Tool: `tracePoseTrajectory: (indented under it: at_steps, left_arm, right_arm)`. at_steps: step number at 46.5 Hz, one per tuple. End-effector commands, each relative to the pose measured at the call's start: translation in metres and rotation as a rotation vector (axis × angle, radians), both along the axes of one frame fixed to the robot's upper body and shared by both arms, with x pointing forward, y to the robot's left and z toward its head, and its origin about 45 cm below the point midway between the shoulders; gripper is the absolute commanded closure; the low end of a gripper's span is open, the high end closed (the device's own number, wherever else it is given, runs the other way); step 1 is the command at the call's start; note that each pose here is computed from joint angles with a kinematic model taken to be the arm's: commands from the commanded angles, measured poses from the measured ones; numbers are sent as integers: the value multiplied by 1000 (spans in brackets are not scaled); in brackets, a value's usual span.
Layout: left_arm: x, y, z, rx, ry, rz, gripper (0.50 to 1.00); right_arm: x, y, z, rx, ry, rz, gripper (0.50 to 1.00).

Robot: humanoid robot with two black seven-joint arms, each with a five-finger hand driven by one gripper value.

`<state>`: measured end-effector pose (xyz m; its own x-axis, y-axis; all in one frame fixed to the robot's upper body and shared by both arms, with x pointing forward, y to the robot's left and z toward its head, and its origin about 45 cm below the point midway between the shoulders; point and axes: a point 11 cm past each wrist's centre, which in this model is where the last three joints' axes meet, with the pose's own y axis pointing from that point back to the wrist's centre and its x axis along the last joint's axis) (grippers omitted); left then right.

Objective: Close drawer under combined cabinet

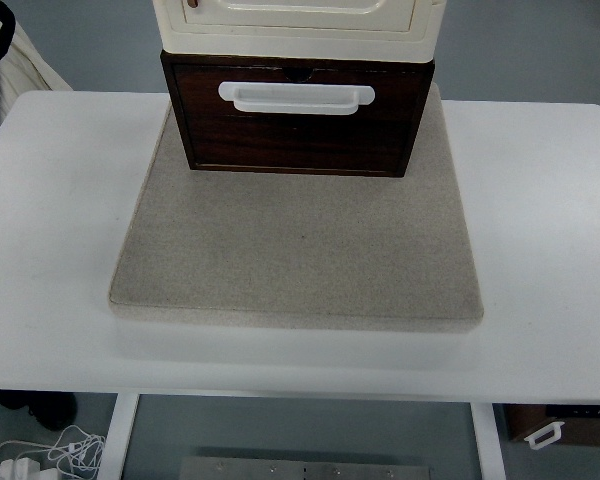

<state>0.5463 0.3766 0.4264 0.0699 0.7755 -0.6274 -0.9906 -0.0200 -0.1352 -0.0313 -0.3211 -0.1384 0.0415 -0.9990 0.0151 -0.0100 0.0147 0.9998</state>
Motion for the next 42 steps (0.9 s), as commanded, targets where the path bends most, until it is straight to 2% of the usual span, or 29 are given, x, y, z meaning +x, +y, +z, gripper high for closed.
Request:
tracePoseTrajectory:
  at_steps: [1, 13, 23, 42]
  left_arm:
    - [1, 0, -16, -21, 40, 17, 501]
    - [3, -9, -55, -149, 132, 68, 501]
    - [1, -26, -92, -183, 206, 50, 501]
    - [-6, -33, -125, -298, 240, 37, 501]
  right_arm:
    - [-1, 0, 0, 1, 3, 4, 548]
    - [0, 0, 0, 1, 1, 3, 548]
    - [-1, 0, 0, 0, 2, 1, 548]
    - [-1, -1, 0, -3, 0, -8, 548]
